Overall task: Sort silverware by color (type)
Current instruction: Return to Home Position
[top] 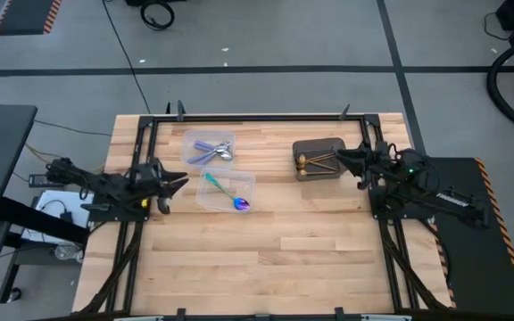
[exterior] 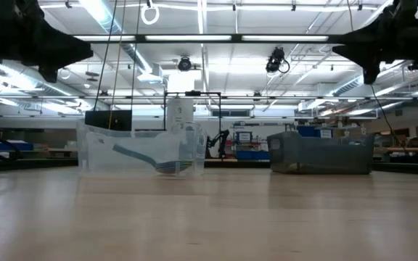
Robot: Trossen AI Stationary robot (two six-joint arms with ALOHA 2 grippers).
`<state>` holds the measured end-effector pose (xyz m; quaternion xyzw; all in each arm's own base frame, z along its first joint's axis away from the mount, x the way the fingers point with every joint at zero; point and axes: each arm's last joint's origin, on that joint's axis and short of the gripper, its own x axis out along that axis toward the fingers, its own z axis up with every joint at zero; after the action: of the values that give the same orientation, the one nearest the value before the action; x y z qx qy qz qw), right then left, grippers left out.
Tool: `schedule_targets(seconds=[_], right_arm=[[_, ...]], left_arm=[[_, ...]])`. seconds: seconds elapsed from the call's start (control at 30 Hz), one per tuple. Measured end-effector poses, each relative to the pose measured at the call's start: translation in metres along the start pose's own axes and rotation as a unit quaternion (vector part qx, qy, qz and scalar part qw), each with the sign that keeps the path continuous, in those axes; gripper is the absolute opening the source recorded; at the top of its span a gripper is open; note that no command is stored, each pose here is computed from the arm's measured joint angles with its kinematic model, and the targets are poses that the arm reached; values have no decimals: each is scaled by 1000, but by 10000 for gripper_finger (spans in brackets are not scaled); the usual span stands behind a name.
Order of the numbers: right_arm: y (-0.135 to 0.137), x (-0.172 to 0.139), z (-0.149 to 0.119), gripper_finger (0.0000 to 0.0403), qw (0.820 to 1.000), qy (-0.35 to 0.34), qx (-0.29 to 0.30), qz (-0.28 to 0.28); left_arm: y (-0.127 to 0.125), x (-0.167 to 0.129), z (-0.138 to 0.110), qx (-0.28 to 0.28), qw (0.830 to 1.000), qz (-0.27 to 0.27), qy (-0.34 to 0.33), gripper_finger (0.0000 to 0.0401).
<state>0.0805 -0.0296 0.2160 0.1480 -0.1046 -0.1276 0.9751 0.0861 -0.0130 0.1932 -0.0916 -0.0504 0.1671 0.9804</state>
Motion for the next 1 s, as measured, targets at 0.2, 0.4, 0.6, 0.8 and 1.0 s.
schedule_targets(seconds=[0.2,0.4,0.6,0.8,1.0], right_arm=[[-1,0,0,121,1000,-5,12,-15],[-1,0,0,121,1000,-4,12,-12],[-1,0,0,121,1000,-4,11,-12],[-1,0,0,121,1000,-4,11,-12],[-1,0,0,121,1000,-4,11,-12]], left_arm=[[-1,2,-15,14,1000,-25,-9,73],[-6,2,-15,31,993,-113,-14,49],[-9,1,-13,15,986,-162,-20,44],[-9,1,-14,-61,985,-162,-5,45],[-9,1,-14,-61,985,-162,-4,45]])
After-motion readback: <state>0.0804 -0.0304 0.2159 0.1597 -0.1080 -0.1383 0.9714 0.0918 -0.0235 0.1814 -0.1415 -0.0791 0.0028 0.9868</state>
